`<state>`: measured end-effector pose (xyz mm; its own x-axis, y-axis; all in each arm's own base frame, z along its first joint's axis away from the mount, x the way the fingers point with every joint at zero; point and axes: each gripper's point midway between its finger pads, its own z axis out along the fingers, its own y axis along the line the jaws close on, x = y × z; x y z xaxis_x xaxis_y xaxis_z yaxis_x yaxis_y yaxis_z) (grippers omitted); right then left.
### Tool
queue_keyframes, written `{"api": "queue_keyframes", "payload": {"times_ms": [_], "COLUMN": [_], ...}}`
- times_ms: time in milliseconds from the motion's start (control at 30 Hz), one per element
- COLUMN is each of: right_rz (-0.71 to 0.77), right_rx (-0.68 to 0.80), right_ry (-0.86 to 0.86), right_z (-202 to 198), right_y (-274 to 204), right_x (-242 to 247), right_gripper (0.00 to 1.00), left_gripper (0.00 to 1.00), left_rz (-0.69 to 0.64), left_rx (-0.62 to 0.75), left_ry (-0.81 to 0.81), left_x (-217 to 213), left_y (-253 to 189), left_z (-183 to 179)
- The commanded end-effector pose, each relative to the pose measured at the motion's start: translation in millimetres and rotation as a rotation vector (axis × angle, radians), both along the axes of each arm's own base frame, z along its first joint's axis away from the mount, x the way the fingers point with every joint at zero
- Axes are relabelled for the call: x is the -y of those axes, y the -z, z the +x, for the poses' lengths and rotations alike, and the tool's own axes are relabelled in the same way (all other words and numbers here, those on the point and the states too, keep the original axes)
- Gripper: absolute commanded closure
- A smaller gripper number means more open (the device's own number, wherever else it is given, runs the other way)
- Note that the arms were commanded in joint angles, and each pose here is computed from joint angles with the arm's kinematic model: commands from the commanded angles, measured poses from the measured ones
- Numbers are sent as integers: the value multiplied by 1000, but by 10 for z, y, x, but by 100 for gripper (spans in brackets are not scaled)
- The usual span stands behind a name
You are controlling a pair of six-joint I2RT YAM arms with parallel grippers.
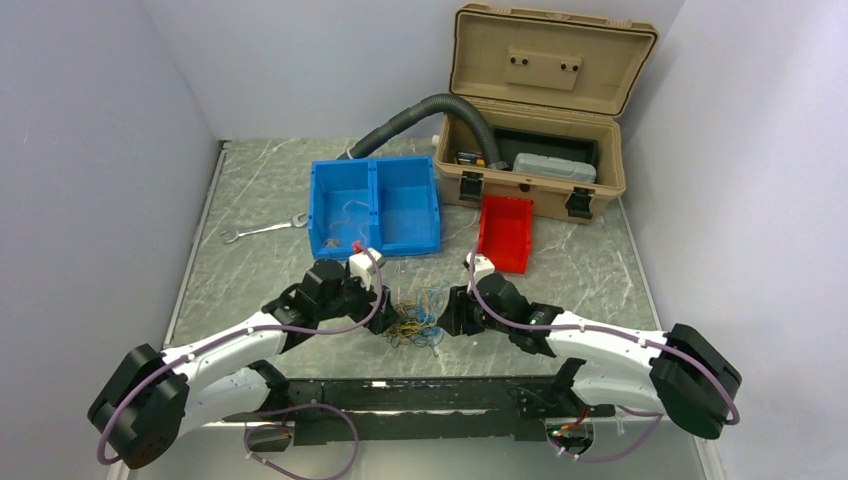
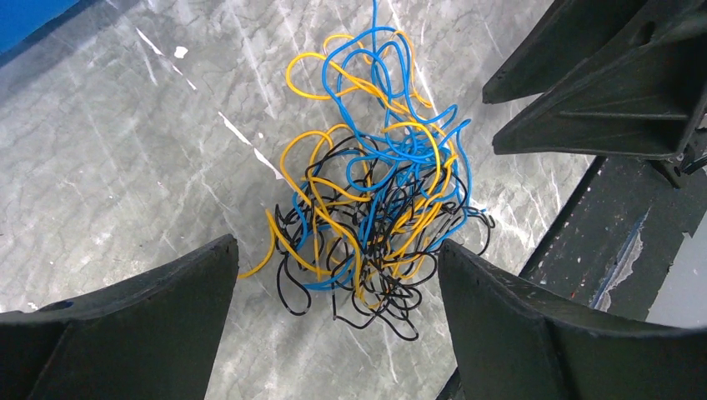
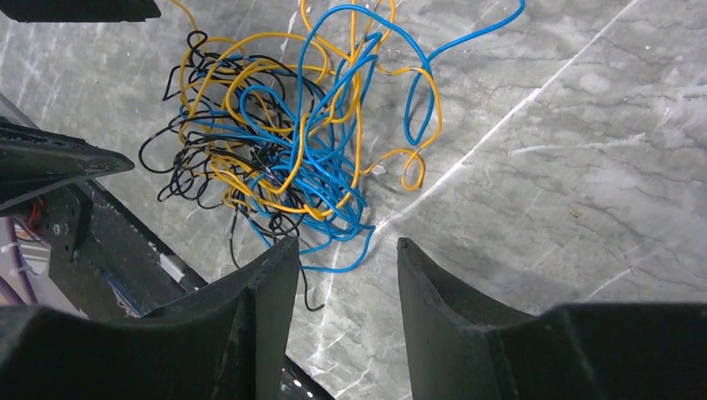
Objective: Untangle the cables
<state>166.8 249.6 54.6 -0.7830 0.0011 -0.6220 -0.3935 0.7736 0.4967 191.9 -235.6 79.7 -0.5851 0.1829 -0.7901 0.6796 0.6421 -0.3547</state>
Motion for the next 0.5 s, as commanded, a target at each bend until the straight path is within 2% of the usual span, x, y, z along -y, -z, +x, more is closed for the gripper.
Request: {"api": "queue_keyframes", "payload": {"times_ms": [0, 467], "right_rz": [38, -21], "right_rx": [89, 74], "right_ry": [-10, -7], "right_z": [155, 180], "right_y": [-236, -29], "right_x": [-175, -206], "right_gripper": [51, 58], "left_gripper": [9, 28], "left_rz": [-64, -9], "left_rx": [44, -65], "left_ry": [44, 92], "left_x": [105, 201], "left_y": [-122, 109], "left_z": [-8, -29]}}
